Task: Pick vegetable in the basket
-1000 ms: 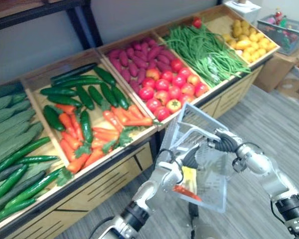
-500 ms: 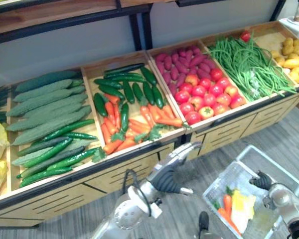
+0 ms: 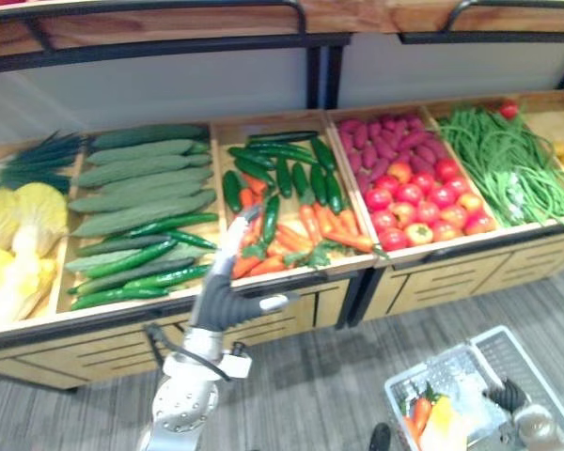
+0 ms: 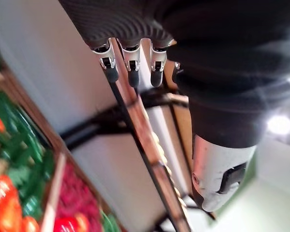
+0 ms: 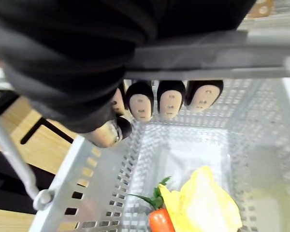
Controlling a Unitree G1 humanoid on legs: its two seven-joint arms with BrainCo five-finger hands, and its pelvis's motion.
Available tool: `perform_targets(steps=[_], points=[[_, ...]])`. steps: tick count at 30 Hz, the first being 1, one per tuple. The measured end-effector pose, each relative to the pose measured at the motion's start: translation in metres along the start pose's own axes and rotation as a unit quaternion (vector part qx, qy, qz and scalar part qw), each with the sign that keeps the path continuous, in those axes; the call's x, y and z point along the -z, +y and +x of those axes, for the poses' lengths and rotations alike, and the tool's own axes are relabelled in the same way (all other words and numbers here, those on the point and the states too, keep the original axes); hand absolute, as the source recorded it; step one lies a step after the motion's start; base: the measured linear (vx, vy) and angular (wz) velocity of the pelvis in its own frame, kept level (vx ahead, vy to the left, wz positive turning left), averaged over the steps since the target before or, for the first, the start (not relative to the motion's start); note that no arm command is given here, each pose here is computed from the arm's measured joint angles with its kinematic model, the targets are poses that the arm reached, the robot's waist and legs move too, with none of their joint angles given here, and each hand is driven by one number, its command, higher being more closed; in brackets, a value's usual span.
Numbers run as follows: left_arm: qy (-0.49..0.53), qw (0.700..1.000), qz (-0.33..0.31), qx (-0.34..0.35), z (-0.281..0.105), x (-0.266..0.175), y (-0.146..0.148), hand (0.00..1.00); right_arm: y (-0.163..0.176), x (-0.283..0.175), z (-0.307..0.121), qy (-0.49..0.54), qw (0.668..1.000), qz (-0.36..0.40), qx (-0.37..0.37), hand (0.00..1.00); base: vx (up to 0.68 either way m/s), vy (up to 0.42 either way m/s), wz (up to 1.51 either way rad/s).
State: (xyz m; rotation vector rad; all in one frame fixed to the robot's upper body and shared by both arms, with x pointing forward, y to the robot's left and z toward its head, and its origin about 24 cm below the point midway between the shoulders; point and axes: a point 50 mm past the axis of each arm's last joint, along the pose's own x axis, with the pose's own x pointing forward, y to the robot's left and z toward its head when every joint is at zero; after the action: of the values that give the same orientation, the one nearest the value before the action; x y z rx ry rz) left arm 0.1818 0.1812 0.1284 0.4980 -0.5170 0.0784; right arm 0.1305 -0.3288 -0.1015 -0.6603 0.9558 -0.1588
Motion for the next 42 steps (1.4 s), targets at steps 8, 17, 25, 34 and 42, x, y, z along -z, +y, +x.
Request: perform_targets(steps=[8,17,25,34,42], points=[[0.289,0.927,0.146,-0.19,-0.065,0.104,0.063,0.0,0.046,0.047,-0.018,0.097,0.993,0.067,-0.023,1.0,0.02,-0.01,0.34],[0.569,0.76,0.203,-0.239,-0.188,0.165,0.078,0.0,0.062,0.051,-0.023,0.108,0.99,0.088,-0.015,1.0,-0.01,-0.006,0.03],[0.81,0.556,0.121,-0.141,-0.319,0.159,0.018,0.0,0.081,0.041,-0.025,0.098,0.988,0.117,-0.028,1.0,0.04,-0.002,-0.23],[0.816,0.577,0.028,-0.031,-0.307,0.161,-0.043,0.0,0.092,0.048,-0.031,0.115,0.984,0.13,-0.042,1.0,0.03,0.009,-0.17],[0.785,0.618,0.019,0.018,-0.284,0.168,-0.06,0.0,0.103,0.054,-0.037,0.137,0.981,0.129,-0.055,1.0,0.01,0.003,-0.05]])
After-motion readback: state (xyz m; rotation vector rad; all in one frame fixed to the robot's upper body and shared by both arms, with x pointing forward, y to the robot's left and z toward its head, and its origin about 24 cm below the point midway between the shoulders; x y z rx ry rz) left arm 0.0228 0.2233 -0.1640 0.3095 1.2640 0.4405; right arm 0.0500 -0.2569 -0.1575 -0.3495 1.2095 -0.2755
